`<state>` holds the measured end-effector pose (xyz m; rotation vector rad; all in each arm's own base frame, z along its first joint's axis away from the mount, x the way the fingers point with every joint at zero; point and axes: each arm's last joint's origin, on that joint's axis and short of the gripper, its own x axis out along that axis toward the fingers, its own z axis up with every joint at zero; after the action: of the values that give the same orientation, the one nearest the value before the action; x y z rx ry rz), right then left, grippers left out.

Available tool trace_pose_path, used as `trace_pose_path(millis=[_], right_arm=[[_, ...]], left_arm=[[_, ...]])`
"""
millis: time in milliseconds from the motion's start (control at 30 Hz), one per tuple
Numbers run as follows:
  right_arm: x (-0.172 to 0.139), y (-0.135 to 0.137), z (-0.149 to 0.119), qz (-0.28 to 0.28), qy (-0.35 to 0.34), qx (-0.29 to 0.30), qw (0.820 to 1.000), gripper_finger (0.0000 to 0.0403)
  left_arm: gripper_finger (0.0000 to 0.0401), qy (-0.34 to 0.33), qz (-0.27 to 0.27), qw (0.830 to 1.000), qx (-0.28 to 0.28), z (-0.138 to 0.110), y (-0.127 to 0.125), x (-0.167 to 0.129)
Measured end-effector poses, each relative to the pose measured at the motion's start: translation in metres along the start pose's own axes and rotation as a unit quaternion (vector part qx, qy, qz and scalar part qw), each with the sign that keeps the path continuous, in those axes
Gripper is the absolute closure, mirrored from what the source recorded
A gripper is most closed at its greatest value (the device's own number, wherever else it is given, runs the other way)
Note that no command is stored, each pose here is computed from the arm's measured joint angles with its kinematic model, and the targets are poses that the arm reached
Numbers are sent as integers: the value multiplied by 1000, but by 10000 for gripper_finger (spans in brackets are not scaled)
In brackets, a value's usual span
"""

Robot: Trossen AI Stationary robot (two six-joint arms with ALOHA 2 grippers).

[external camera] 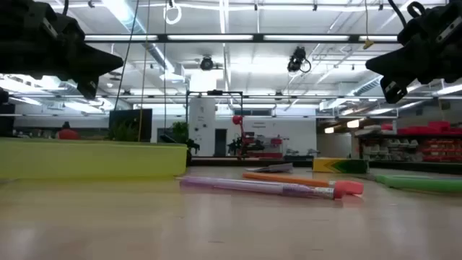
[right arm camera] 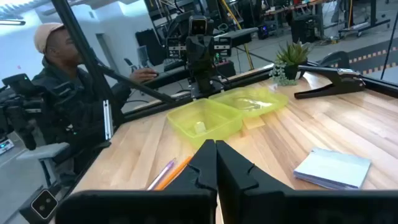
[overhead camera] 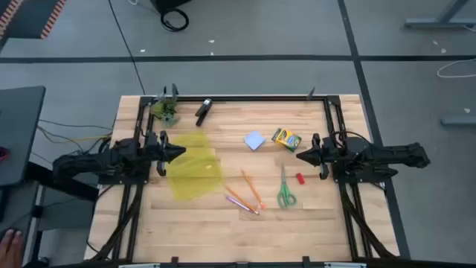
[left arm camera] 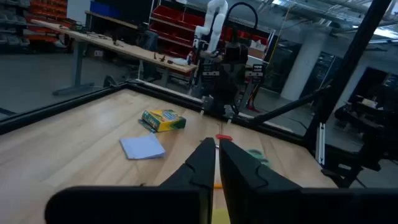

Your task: Pack school essentials

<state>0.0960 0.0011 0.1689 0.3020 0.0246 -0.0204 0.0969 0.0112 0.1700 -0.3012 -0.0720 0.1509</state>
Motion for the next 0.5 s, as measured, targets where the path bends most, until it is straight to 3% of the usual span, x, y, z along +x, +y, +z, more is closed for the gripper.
trace_pose_path(millis=[500], right_arm=[[0,0,0,0,0,0,1000,396]], left_arm=[[370,0,0,1000,0,0,0,0]])
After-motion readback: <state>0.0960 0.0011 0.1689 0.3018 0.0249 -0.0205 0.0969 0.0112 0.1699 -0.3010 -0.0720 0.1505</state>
